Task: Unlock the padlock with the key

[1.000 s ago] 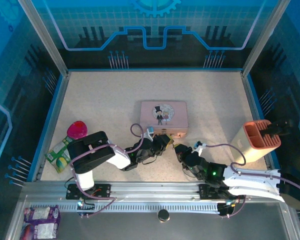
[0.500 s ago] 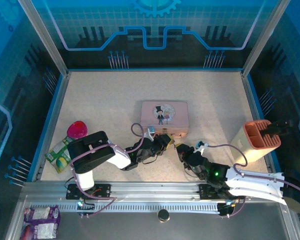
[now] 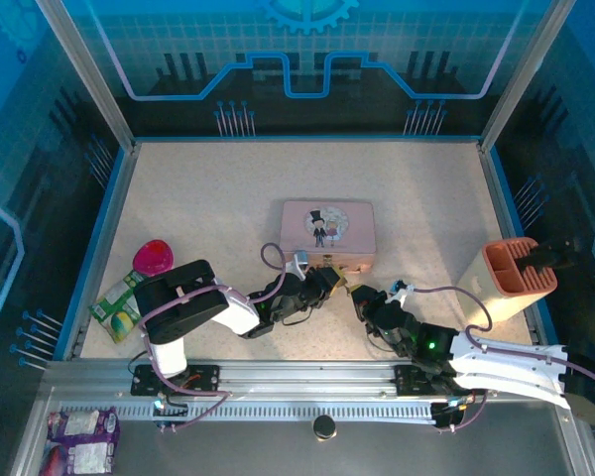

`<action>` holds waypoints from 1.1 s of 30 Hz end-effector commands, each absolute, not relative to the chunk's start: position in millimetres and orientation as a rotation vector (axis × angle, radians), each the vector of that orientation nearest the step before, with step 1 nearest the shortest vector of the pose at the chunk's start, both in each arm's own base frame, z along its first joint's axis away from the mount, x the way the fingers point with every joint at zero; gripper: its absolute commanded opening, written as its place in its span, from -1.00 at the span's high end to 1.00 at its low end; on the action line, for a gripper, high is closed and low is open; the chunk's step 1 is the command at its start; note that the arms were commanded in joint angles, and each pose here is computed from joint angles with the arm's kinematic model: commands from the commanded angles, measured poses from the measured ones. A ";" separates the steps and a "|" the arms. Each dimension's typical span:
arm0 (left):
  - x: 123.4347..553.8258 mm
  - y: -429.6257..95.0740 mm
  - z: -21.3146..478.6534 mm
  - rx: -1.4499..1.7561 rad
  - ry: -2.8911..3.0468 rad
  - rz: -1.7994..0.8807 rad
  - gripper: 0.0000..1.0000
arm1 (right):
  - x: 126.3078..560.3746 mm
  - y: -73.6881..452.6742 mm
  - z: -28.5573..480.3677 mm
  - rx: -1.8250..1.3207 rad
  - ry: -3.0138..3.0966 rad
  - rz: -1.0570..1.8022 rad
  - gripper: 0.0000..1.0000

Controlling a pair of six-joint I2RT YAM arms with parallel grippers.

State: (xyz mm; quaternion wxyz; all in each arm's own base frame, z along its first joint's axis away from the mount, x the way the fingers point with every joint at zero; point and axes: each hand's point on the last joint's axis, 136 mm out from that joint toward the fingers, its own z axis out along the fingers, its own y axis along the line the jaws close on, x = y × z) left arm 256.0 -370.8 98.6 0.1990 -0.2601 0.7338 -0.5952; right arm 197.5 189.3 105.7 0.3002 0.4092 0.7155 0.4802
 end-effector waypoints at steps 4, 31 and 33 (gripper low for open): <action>229.0 -405.7 155.2 -0.474 1.957 -1.964 1.00 | 203.8 190.2 112.7 1.131 1.842 1.306 1.00; 225.3 -404.3 170.5 -0.427 1.923 -1.998 1.00 | 210.1 180.9 105.5 1.199 1.820 1.301 1.00; 225.0 -403.0 171.6 -0.427 1.915 -2.001 1.00 | 210.1 181.0 105.7 1.199 1.821 1.303 1.00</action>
